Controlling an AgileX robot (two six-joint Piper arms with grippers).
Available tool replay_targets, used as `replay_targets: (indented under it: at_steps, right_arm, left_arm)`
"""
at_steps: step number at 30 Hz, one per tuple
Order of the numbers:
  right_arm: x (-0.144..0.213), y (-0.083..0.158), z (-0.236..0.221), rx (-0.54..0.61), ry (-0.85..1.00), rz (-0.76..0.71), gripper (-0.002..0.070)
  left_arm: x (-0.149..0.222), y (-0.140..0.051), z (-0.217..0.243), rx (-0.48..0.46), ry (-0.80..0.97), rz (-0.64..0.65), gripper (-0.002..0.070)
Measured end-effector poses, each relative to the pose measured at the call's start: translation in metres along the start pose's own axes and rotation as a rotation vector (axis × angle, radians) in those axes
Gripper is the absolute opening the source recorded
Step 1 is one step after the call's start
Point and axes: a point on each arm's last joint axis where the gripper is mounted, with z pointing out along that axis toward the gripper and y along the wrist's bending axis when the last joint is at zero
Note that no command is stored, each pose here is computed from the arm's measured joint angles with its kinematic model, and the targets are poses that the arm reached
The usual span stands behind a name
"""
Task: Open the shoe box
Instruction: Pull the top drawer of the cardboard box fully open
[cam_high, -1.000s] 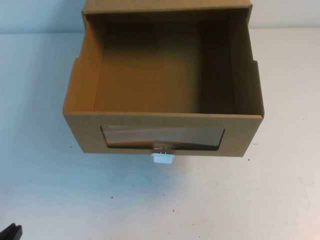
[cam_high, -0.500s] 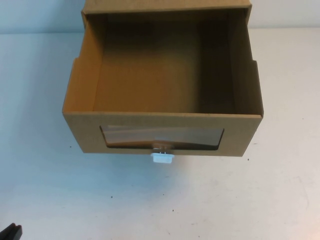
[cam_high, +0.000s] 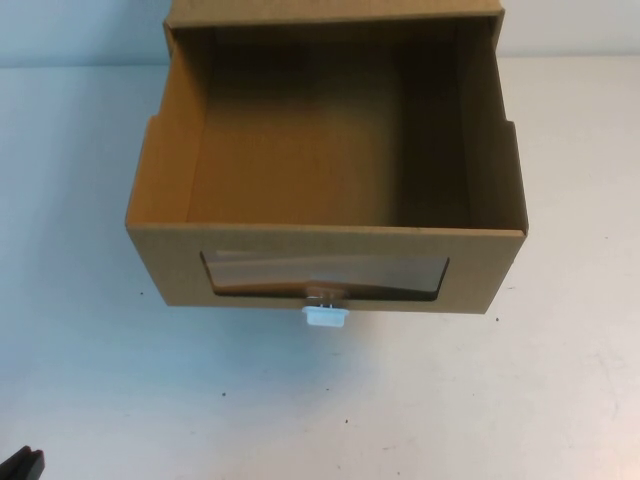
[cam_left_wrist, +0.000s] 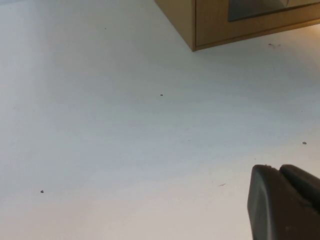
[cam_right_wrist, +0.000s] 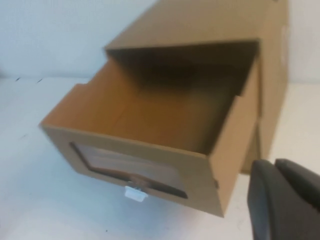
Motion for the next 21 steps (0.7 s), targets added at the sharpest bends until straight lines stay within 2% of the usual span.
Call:
replay_targets:
  at_steps: [6, 10, 15, 21]
  right_arm:
    - [0.006, 0.004, 0.004, -0.059, 0.004, -0.132, -0.0013]
    - [0.027, -0.011, 0.01, 0.039, 0.033, -0.205, -0.0014]
    - [0.066, -0.035, 0.013, 0.18, -0.021, -0.201, -0.0013]
    - [0.135, -0.061, 0.034, 0.228, -0.059, -0.195, -0.0013]
  left_arm:
    - [0.0, 0.0, 0.0, 0.0, 0.0, 0.0, -0.0006]
    - [0.0, 0.0, 0.0, 0.0, 0.0, 0.0, -0.0006]
    - [0.0, 0.0, 0.0, 0.0, 0.0, 0.0, -0.0006]
    - [0.0, 0.0, 0.0, 0.0, 0.0, 0.0, -0.0005]
